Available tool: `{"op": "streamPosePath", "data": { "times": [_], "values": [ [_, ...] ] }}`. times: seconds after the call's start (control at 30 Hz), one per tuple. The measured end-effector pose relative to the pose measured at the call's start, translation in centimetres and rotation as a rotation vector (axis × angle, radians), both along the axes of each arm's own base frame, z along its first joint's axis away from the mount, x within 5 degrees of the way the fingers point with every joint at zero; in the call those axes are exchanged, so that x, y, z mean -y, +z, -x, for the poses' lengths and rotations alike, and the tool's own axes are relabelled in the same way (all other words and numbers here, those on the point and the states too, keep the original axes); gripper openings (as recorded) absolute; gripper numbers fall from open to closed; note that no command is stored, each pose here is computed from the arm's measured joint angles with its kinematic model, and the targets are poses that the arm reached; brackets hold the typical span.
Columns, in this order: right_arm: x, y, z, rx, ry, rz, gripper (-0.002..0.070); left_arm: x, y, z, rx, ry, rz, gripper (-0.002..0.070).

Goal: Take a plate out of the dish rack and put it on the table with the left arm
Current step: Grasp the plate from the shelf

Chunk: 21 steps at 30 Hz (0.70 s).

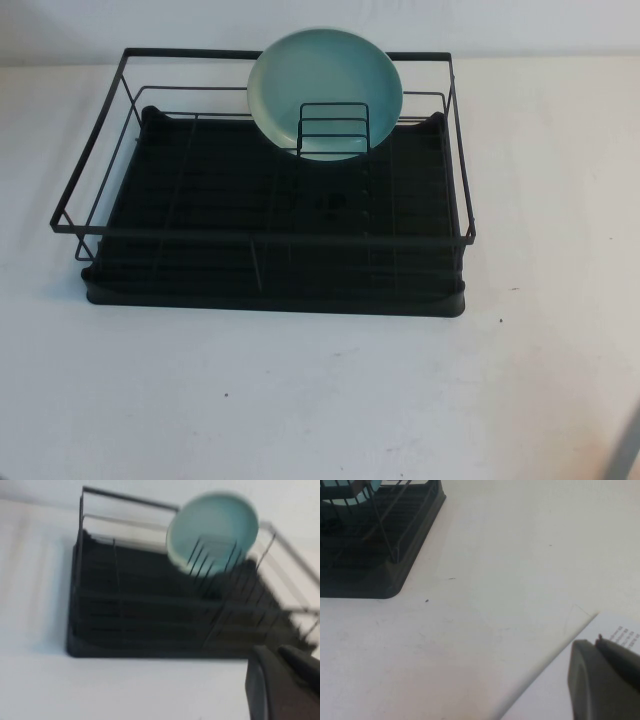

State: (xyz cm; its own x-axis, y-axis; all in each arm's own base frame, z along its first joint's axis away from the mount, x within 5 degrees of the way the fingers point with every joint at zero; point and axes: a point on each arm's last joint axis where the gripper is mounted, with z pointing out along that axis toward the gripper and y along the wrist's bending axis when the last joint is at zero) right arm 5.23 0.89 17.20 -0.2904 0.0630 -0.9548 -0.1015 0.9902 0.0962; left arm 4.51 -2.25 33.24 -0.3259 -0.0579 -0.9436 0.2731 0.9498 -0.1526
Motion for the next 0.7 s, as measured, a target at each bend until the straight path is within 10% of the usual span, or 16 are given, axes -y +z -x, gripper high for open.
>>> {"op": "streamPosePath", "data": {
  "times": [0.33, 0.7],
  "values": [
    [0.0, 0.0, 0.0, 0.000, 0.000, -0.001, -0.0020, 2.2, 11.5, -10.3, -0.167, -0.343, -0.509, -0.0003],
    [0.0, 0.0, 0.0, 0.000, 0.000, -0.002, -0.0020, 6.4, 12.7, -25.4, -0.126, -0.596, -0.556, -0.0003]
  ]
}}
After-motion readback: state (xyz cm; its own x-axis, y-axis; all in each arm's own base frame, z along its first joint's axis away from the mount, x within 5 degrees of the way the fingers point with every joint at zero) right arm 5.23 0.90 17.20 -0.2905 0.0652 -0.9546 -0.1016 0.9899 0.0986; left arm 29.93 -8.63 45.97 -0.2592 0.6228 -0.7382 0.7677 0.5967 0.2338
